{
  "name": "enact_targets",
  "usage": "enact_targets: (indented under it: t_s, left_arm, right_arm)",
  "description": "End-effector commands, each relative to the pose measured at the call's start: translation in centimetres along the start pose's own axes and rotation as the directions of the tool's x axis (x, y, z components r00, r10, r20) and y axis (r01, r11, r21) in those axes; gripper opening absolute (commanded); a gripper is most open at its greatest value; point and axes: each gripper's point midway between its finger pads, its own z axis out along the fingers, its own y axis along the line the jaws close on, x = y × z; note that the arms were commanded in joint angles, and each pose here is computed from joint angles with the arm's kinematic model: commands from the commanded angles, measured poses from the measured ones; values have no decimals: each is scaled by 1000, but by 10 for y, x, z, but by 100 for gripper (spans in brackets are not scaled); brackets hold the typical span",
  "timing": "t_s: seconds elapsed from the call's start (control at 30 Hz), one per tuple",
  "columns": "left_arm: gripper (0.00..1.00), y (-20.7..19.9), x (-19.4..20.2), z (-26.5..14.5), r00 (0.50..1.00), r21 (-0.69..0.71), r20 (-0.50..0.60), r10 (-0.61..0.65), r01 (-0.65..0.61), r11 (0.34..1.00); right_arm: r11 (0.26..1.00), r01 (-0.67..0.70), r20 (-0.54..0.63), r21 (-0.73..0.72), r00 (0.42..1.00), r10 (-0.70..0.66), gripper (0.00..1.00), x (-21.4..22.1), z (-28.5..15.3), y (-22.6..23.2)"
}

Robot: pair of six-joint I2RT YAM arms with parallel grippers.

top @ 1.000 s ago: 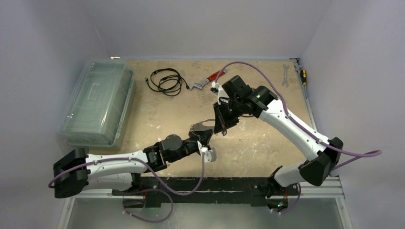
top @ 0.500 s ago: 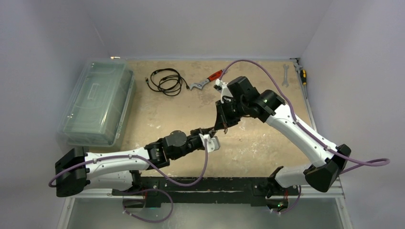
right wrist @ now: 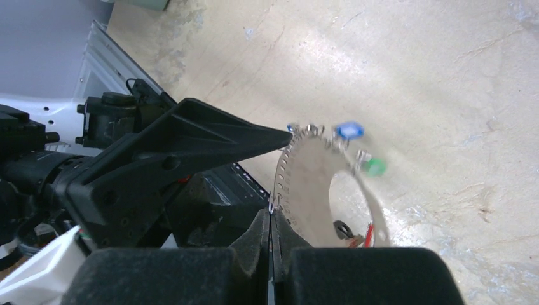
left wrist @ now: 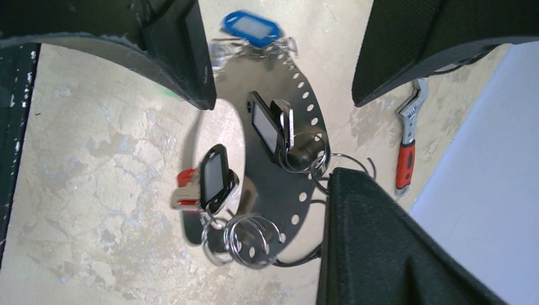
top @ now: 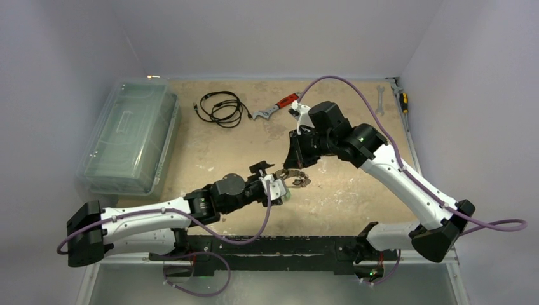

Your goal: Put the keys on the keyring

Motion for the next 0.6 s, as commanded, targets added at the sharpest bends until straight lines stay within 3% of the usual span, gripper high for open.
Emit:
enact_targets:
  t_s: [0.0, 0.17, 0.3, 0.4, 0.57]
  left_arm:
    - [66, 5, -27, -11, 991, -9, 87, -98, 100, 995]
    - [57, 7, -35, -10, 973, -26, 174, -154, 161, 987]
    - [54, 3, -35, 2, 972, -20, 169, -160, 166, 986]
    - [40, 3, -31, 8, 974, -33, 150, -167, 174, 984]
    - [26, 4, -32, 7, 961, -45, 184, -205, 216, 975]
  right_arm:
    - [999, 9, 98, -31, 995, -6, 0, -21, -8, 11]
    - [999, 0, 105, -44, 994, 5, 0, -24, -7, 14]
    - [999, -13, 116, -46, 993, 18, 0, -26, -7, 14]
    - [998, -24, 131, -55, 991, 31, 0, -28, -9, 17]
    - [997, -37, 146, -71, 988, 48, 0, -28, -12, 20]
